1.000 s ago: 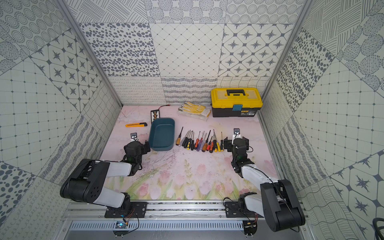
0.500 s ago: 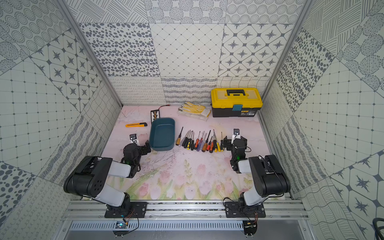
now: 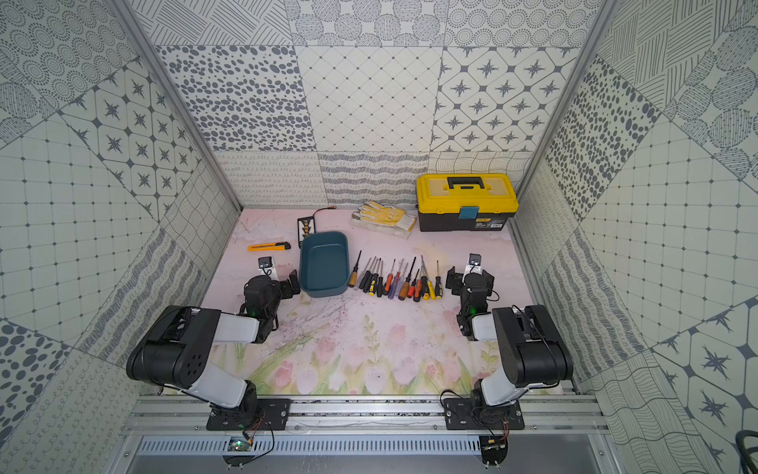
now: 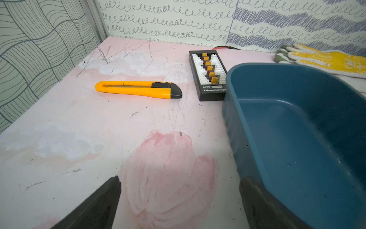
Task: Take out the screwdriver from the storage box
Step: Reset both arms
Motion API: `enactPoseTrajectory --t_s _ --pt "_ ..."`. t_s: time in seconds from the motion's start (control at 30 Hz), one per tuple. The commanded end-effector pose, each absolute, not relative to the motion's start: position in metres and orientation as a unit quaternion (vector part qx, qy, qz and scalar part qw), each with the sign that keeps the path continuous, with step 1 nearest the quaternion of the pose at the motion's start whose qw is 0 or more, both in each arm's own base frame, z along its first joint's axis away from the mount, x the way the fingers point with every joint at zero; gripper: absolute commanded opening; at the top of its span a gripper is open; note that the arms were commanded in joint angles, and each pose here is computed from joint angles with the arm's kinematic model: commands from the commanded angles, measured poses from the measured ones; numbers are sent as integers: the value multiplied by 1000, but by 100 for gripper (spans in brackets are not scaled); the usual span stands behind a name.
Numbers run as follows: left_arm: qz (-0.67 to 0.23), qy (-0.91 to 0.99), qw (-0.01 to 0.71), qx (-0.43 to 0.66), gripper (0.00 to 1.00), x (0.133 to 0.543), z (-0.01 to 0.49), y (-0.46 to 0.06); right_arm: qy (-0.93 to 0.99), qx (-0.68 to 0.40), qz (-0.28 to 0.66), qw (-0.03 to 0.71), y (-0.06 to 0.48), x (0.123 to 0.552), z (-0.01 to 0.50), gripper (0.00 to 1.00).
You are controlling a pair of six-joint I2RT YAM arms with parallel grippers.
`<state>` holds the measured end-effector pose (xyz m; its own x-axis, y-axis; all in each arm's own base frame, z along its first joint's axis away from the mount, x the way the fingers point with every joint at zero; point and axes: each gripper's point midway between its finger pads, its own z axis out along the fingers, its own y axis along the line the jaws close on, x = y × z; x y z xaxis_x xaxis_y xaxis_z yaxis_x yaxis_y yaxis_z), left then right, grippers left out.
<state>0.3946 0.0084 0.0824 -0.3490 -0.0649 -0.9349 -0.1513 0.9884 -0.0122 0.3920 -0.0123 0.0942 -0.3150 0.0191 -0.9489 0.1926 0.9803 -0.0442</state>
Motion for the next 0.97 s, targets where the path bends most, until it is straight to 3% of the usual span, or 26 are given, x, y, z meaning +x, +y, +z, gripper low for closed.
enactPoseTrajectory --t_s 0.0,0.93 --pt "28 825 562 -43 99 397 82 1 792 78 -67 601 -13 399 109 99" --pt "34 820 569 -56 99 395 84 5 793 78 -67 601 -13 399 109 99"
